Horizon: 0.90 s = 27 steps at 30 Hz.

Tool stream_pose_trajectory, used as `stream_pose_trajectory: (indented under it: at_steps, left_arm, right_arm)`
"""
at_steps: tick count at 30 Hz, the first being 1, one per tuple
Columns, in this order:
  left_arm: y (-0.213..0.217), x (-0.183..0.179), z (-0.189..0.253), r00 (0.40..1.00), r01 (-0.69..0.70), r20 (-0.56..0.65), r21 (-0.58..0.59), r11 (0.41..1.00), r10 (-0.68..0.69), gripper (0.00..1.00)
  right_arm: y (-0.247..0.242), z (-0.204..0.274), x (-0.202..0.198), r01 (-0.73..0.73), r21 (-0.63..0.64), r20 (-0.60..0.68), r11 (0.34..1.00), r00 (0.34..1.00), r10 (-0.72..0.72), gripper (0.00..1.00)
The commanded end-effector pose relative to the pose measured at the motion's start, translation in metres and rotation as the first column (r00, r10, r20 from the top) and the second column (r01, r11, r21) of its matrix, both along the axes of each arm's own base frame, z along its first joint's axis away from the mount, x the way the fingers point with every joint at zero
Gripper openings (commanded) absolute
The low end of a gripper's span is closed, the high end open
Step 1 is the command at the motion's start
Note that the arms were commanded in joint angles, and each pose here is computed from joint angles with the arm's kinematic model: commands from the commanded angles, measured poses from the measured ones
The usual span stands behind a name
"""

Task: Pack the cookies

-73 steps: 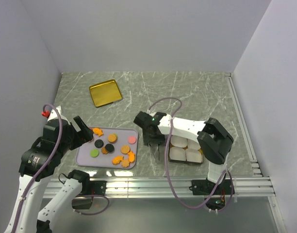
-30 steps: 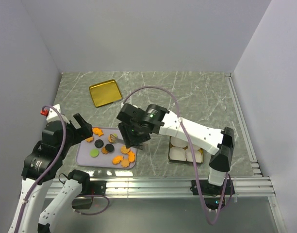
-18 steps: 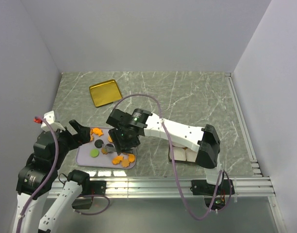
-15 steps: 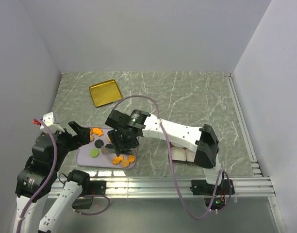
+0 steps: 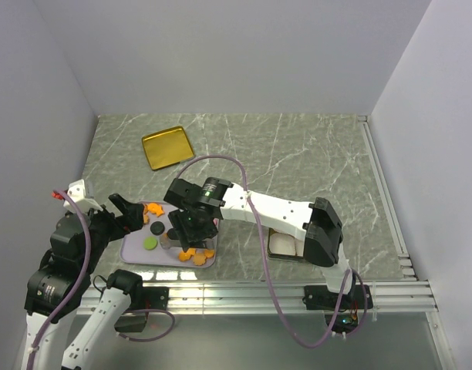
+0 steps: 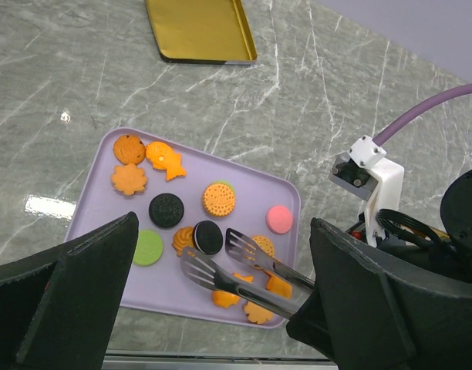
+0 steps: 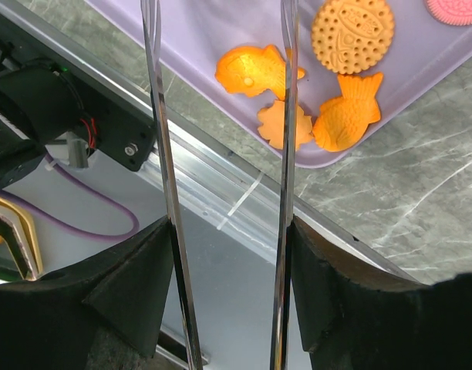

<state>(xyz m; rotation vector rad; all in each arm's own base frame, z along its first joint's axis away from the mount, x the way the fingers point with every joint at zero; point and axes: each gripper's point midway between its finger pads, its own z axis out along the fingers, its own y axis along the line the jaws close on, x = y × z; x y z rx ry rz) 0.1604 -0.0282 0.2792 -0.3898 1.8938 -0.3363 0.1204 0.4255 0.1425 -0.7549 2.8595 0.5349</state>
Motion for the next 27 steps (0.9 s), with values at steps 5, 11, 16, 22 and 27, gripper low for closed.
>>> stream_pose_trajectory:
  at_steps: [5,11,16,22,27]
  left_arm:
    - [-0.004,0.002,0.006,0.999,0.026,0.03,0.004,1.0,-0.026,0.99]
    - [-0.004,0.002,0.006,0.999,0.028,0.029,0.005,1.0,-0.028,0.99]
    - [-0.005,0.002,0.004,0.999,0.035,0.023,0.004,0.999,-0.035,0.99]
    - [-0.006,0.002,0.005,0.999,0.04,0.026,0.003,0.999,-0.04,0.99]
    - [-0.006,0.003,0.004,0.999,0.041,0.026,0.006,0.999,-0.041,0.99]
  right_arm:
    - [0.018,0.008,0.002,-0.002,0.057,0.013,0.998,1.0,0.001,0.64]
    - [0.023,0.004,0.004,0.006,0.062,0.007,0.998,1.0,-0.007,0.63]
    - [0.025,0.001,0.004,0.012,0.063,0.004,0.998,1.0,-0.012,0.62]
    - [0.027,0.004,0.004,0.018,0.07,-0.002,0.997,1.0,-0.018,0.6]
    - [0.026,0.011,0.002,0.023,0.083,-0.004,0.996,1.0,-0.022,0.55]
